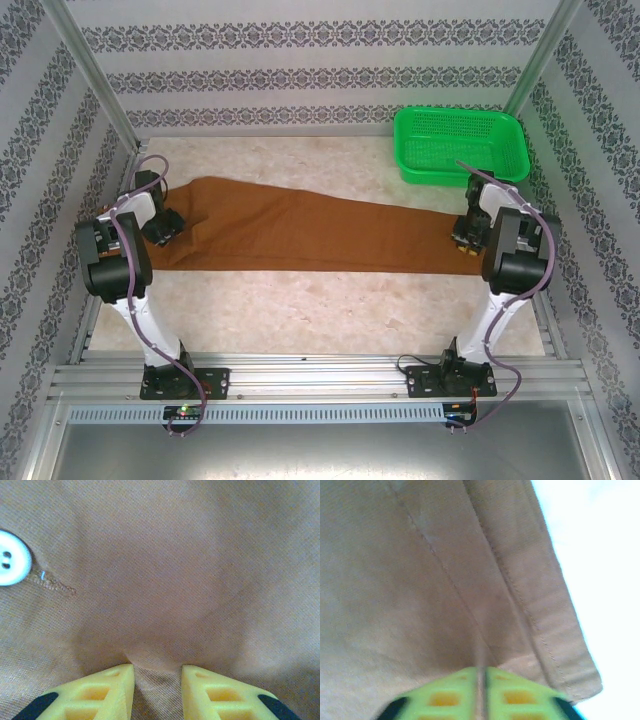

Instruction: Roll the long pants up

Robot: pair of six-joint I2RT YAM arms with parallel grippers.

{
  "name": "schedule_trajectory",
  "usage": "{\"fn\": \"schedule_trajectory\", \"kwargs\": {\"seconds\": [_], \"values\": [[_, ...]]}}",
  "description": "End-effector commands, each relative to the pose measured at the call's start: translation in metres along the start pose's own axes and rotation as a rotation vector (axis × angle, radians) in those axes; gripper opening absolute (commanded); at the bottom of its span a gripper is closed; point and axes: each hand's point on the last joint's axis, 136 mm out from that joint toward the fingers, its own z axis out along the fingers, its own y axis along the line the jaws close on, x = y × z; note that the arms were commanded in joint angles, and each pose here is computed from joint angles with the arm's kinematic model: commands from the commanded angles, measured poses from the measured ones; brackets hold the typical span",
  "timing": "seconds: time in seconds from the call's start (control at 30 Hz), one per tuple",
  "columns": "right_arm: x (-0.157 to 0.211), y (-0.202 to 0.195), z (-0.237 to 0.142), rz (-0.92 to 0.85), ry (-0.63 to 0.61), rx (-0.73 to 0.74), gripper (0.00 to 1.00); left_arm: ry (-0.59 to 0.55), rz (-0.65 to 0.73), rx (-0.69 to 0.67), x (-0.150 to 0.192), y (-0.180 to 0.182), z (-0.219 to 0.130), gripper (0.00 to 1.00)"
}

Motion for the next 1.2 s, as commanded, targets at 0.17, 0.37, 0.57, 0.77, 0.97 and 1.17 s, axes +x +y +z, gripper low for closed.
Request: {"fn": "schedule_trajectory", "kwargs": {"seconds": [0.17, 0.37, 0.57, 0.77, 0.97, 1.17], "values": [[0.021, -0.039, -0.044, 0.037, -0.066, 0.045, 0.65, 0.029, 0.013, 0.001, 0.013, 0.005, 0.008, 0.3], [0.039, -0.038, -0.019, 0.038, 0.023, 0.048, 0.65, 0.046, 0.02, 0.006, 0.014, 0.003, 0.017, 0.3], [0.041, -0.037, -0.012, 0.045, 0.035, 0.052, 0.62, 0.053, 0.021, 0.025, 0.016, 0.0, 0.021, 0.3], [0.039, -0.032, 0.002, 0.046, 0.068, 0.046, 0.62, 0.047, 0.021, 0.03, 0.014, -0.001, 0.02, 0.3], [0.035, -0.02, 0.014, 0.05, 0.088, 0.017, 0.6, 0.043, 0.022, 0.043, 0.015, -0.003, 0.018, 0.29], [0.032, -0.017, 0.02, 0.053, 0.09, 0.014, 0.37, 0.042, 0.025, 0.039, 0.015, -0.002, 0.017, 0.29]]}}
